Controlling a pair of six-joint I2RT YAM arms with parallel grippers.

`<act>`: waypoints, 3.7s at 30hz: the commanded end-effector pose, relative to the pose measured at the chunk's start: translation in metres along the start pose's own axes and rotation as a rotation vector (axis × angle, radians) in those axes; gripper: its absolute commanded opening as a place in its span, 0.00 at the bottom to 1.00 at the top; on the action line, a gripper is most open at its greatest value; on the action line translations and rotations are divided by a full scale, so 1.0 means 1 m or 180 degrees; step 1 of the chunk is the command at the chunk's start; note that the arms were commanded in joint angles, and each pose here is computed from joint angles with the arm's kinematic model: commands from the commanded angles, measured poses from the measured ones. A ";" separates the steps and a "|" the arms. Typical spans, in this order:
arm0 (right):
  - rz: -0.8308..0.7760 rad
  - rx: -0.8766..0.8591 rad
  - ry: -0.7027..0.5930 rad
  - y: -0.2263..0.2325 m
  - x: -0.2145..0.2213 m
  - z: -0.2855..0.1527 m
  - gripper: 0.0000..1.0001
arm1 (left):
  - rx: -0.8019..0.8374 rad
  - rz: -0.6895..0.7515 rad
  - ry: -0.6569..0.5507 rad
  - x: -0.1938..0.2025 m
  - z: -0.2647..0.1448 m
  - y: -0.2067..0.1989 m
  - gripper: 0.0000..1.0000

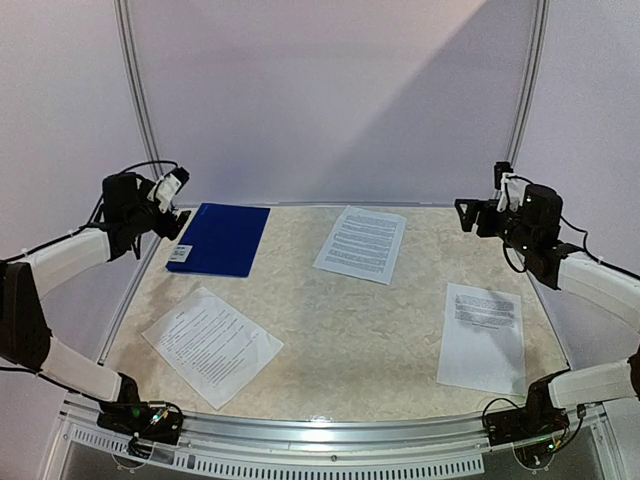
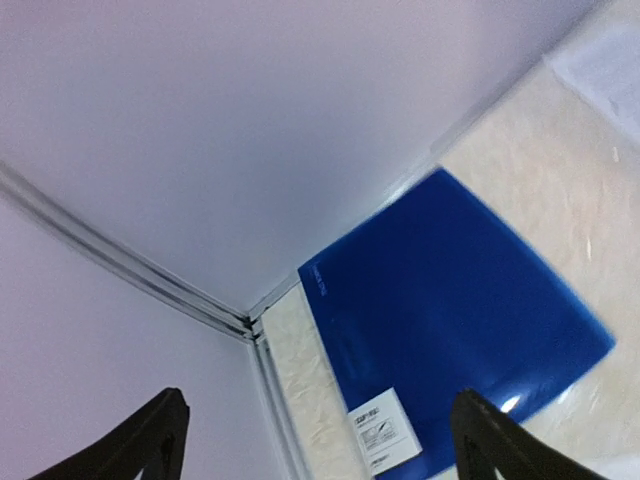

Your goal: Put the files into the folder

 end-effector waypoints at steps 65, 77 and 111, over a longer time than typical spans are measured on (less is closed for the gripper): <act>-0.0064 -0.0934 0.0468 0.091 0.013 0.032 0.99 | 0.0523 0.3391 0.1071 0.126 0.110 -0.109 0.55; -0.0001 -0.1054 0.0508 0.098 0.016 0.039 0.99 | -0.0291 0.3073 0.0819 0.102 0.123 -0.101 0.19; 0.2966 -0.1272 0.2962 0.247 0.237 0.126 0.94 | 0.1113 0.0341 0.1044 -0.060 -0.010 -0.103 0.00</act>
Point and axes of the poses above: each gripper's point midway between its finger pads, its own z axis out along the fingers, its own y axis along the line the jaws close on, x = y × z, the point moved 9 cm from there along -z, back along the fingers, and after that the axes turned 10 degrees about z, right-handed, at the moved point
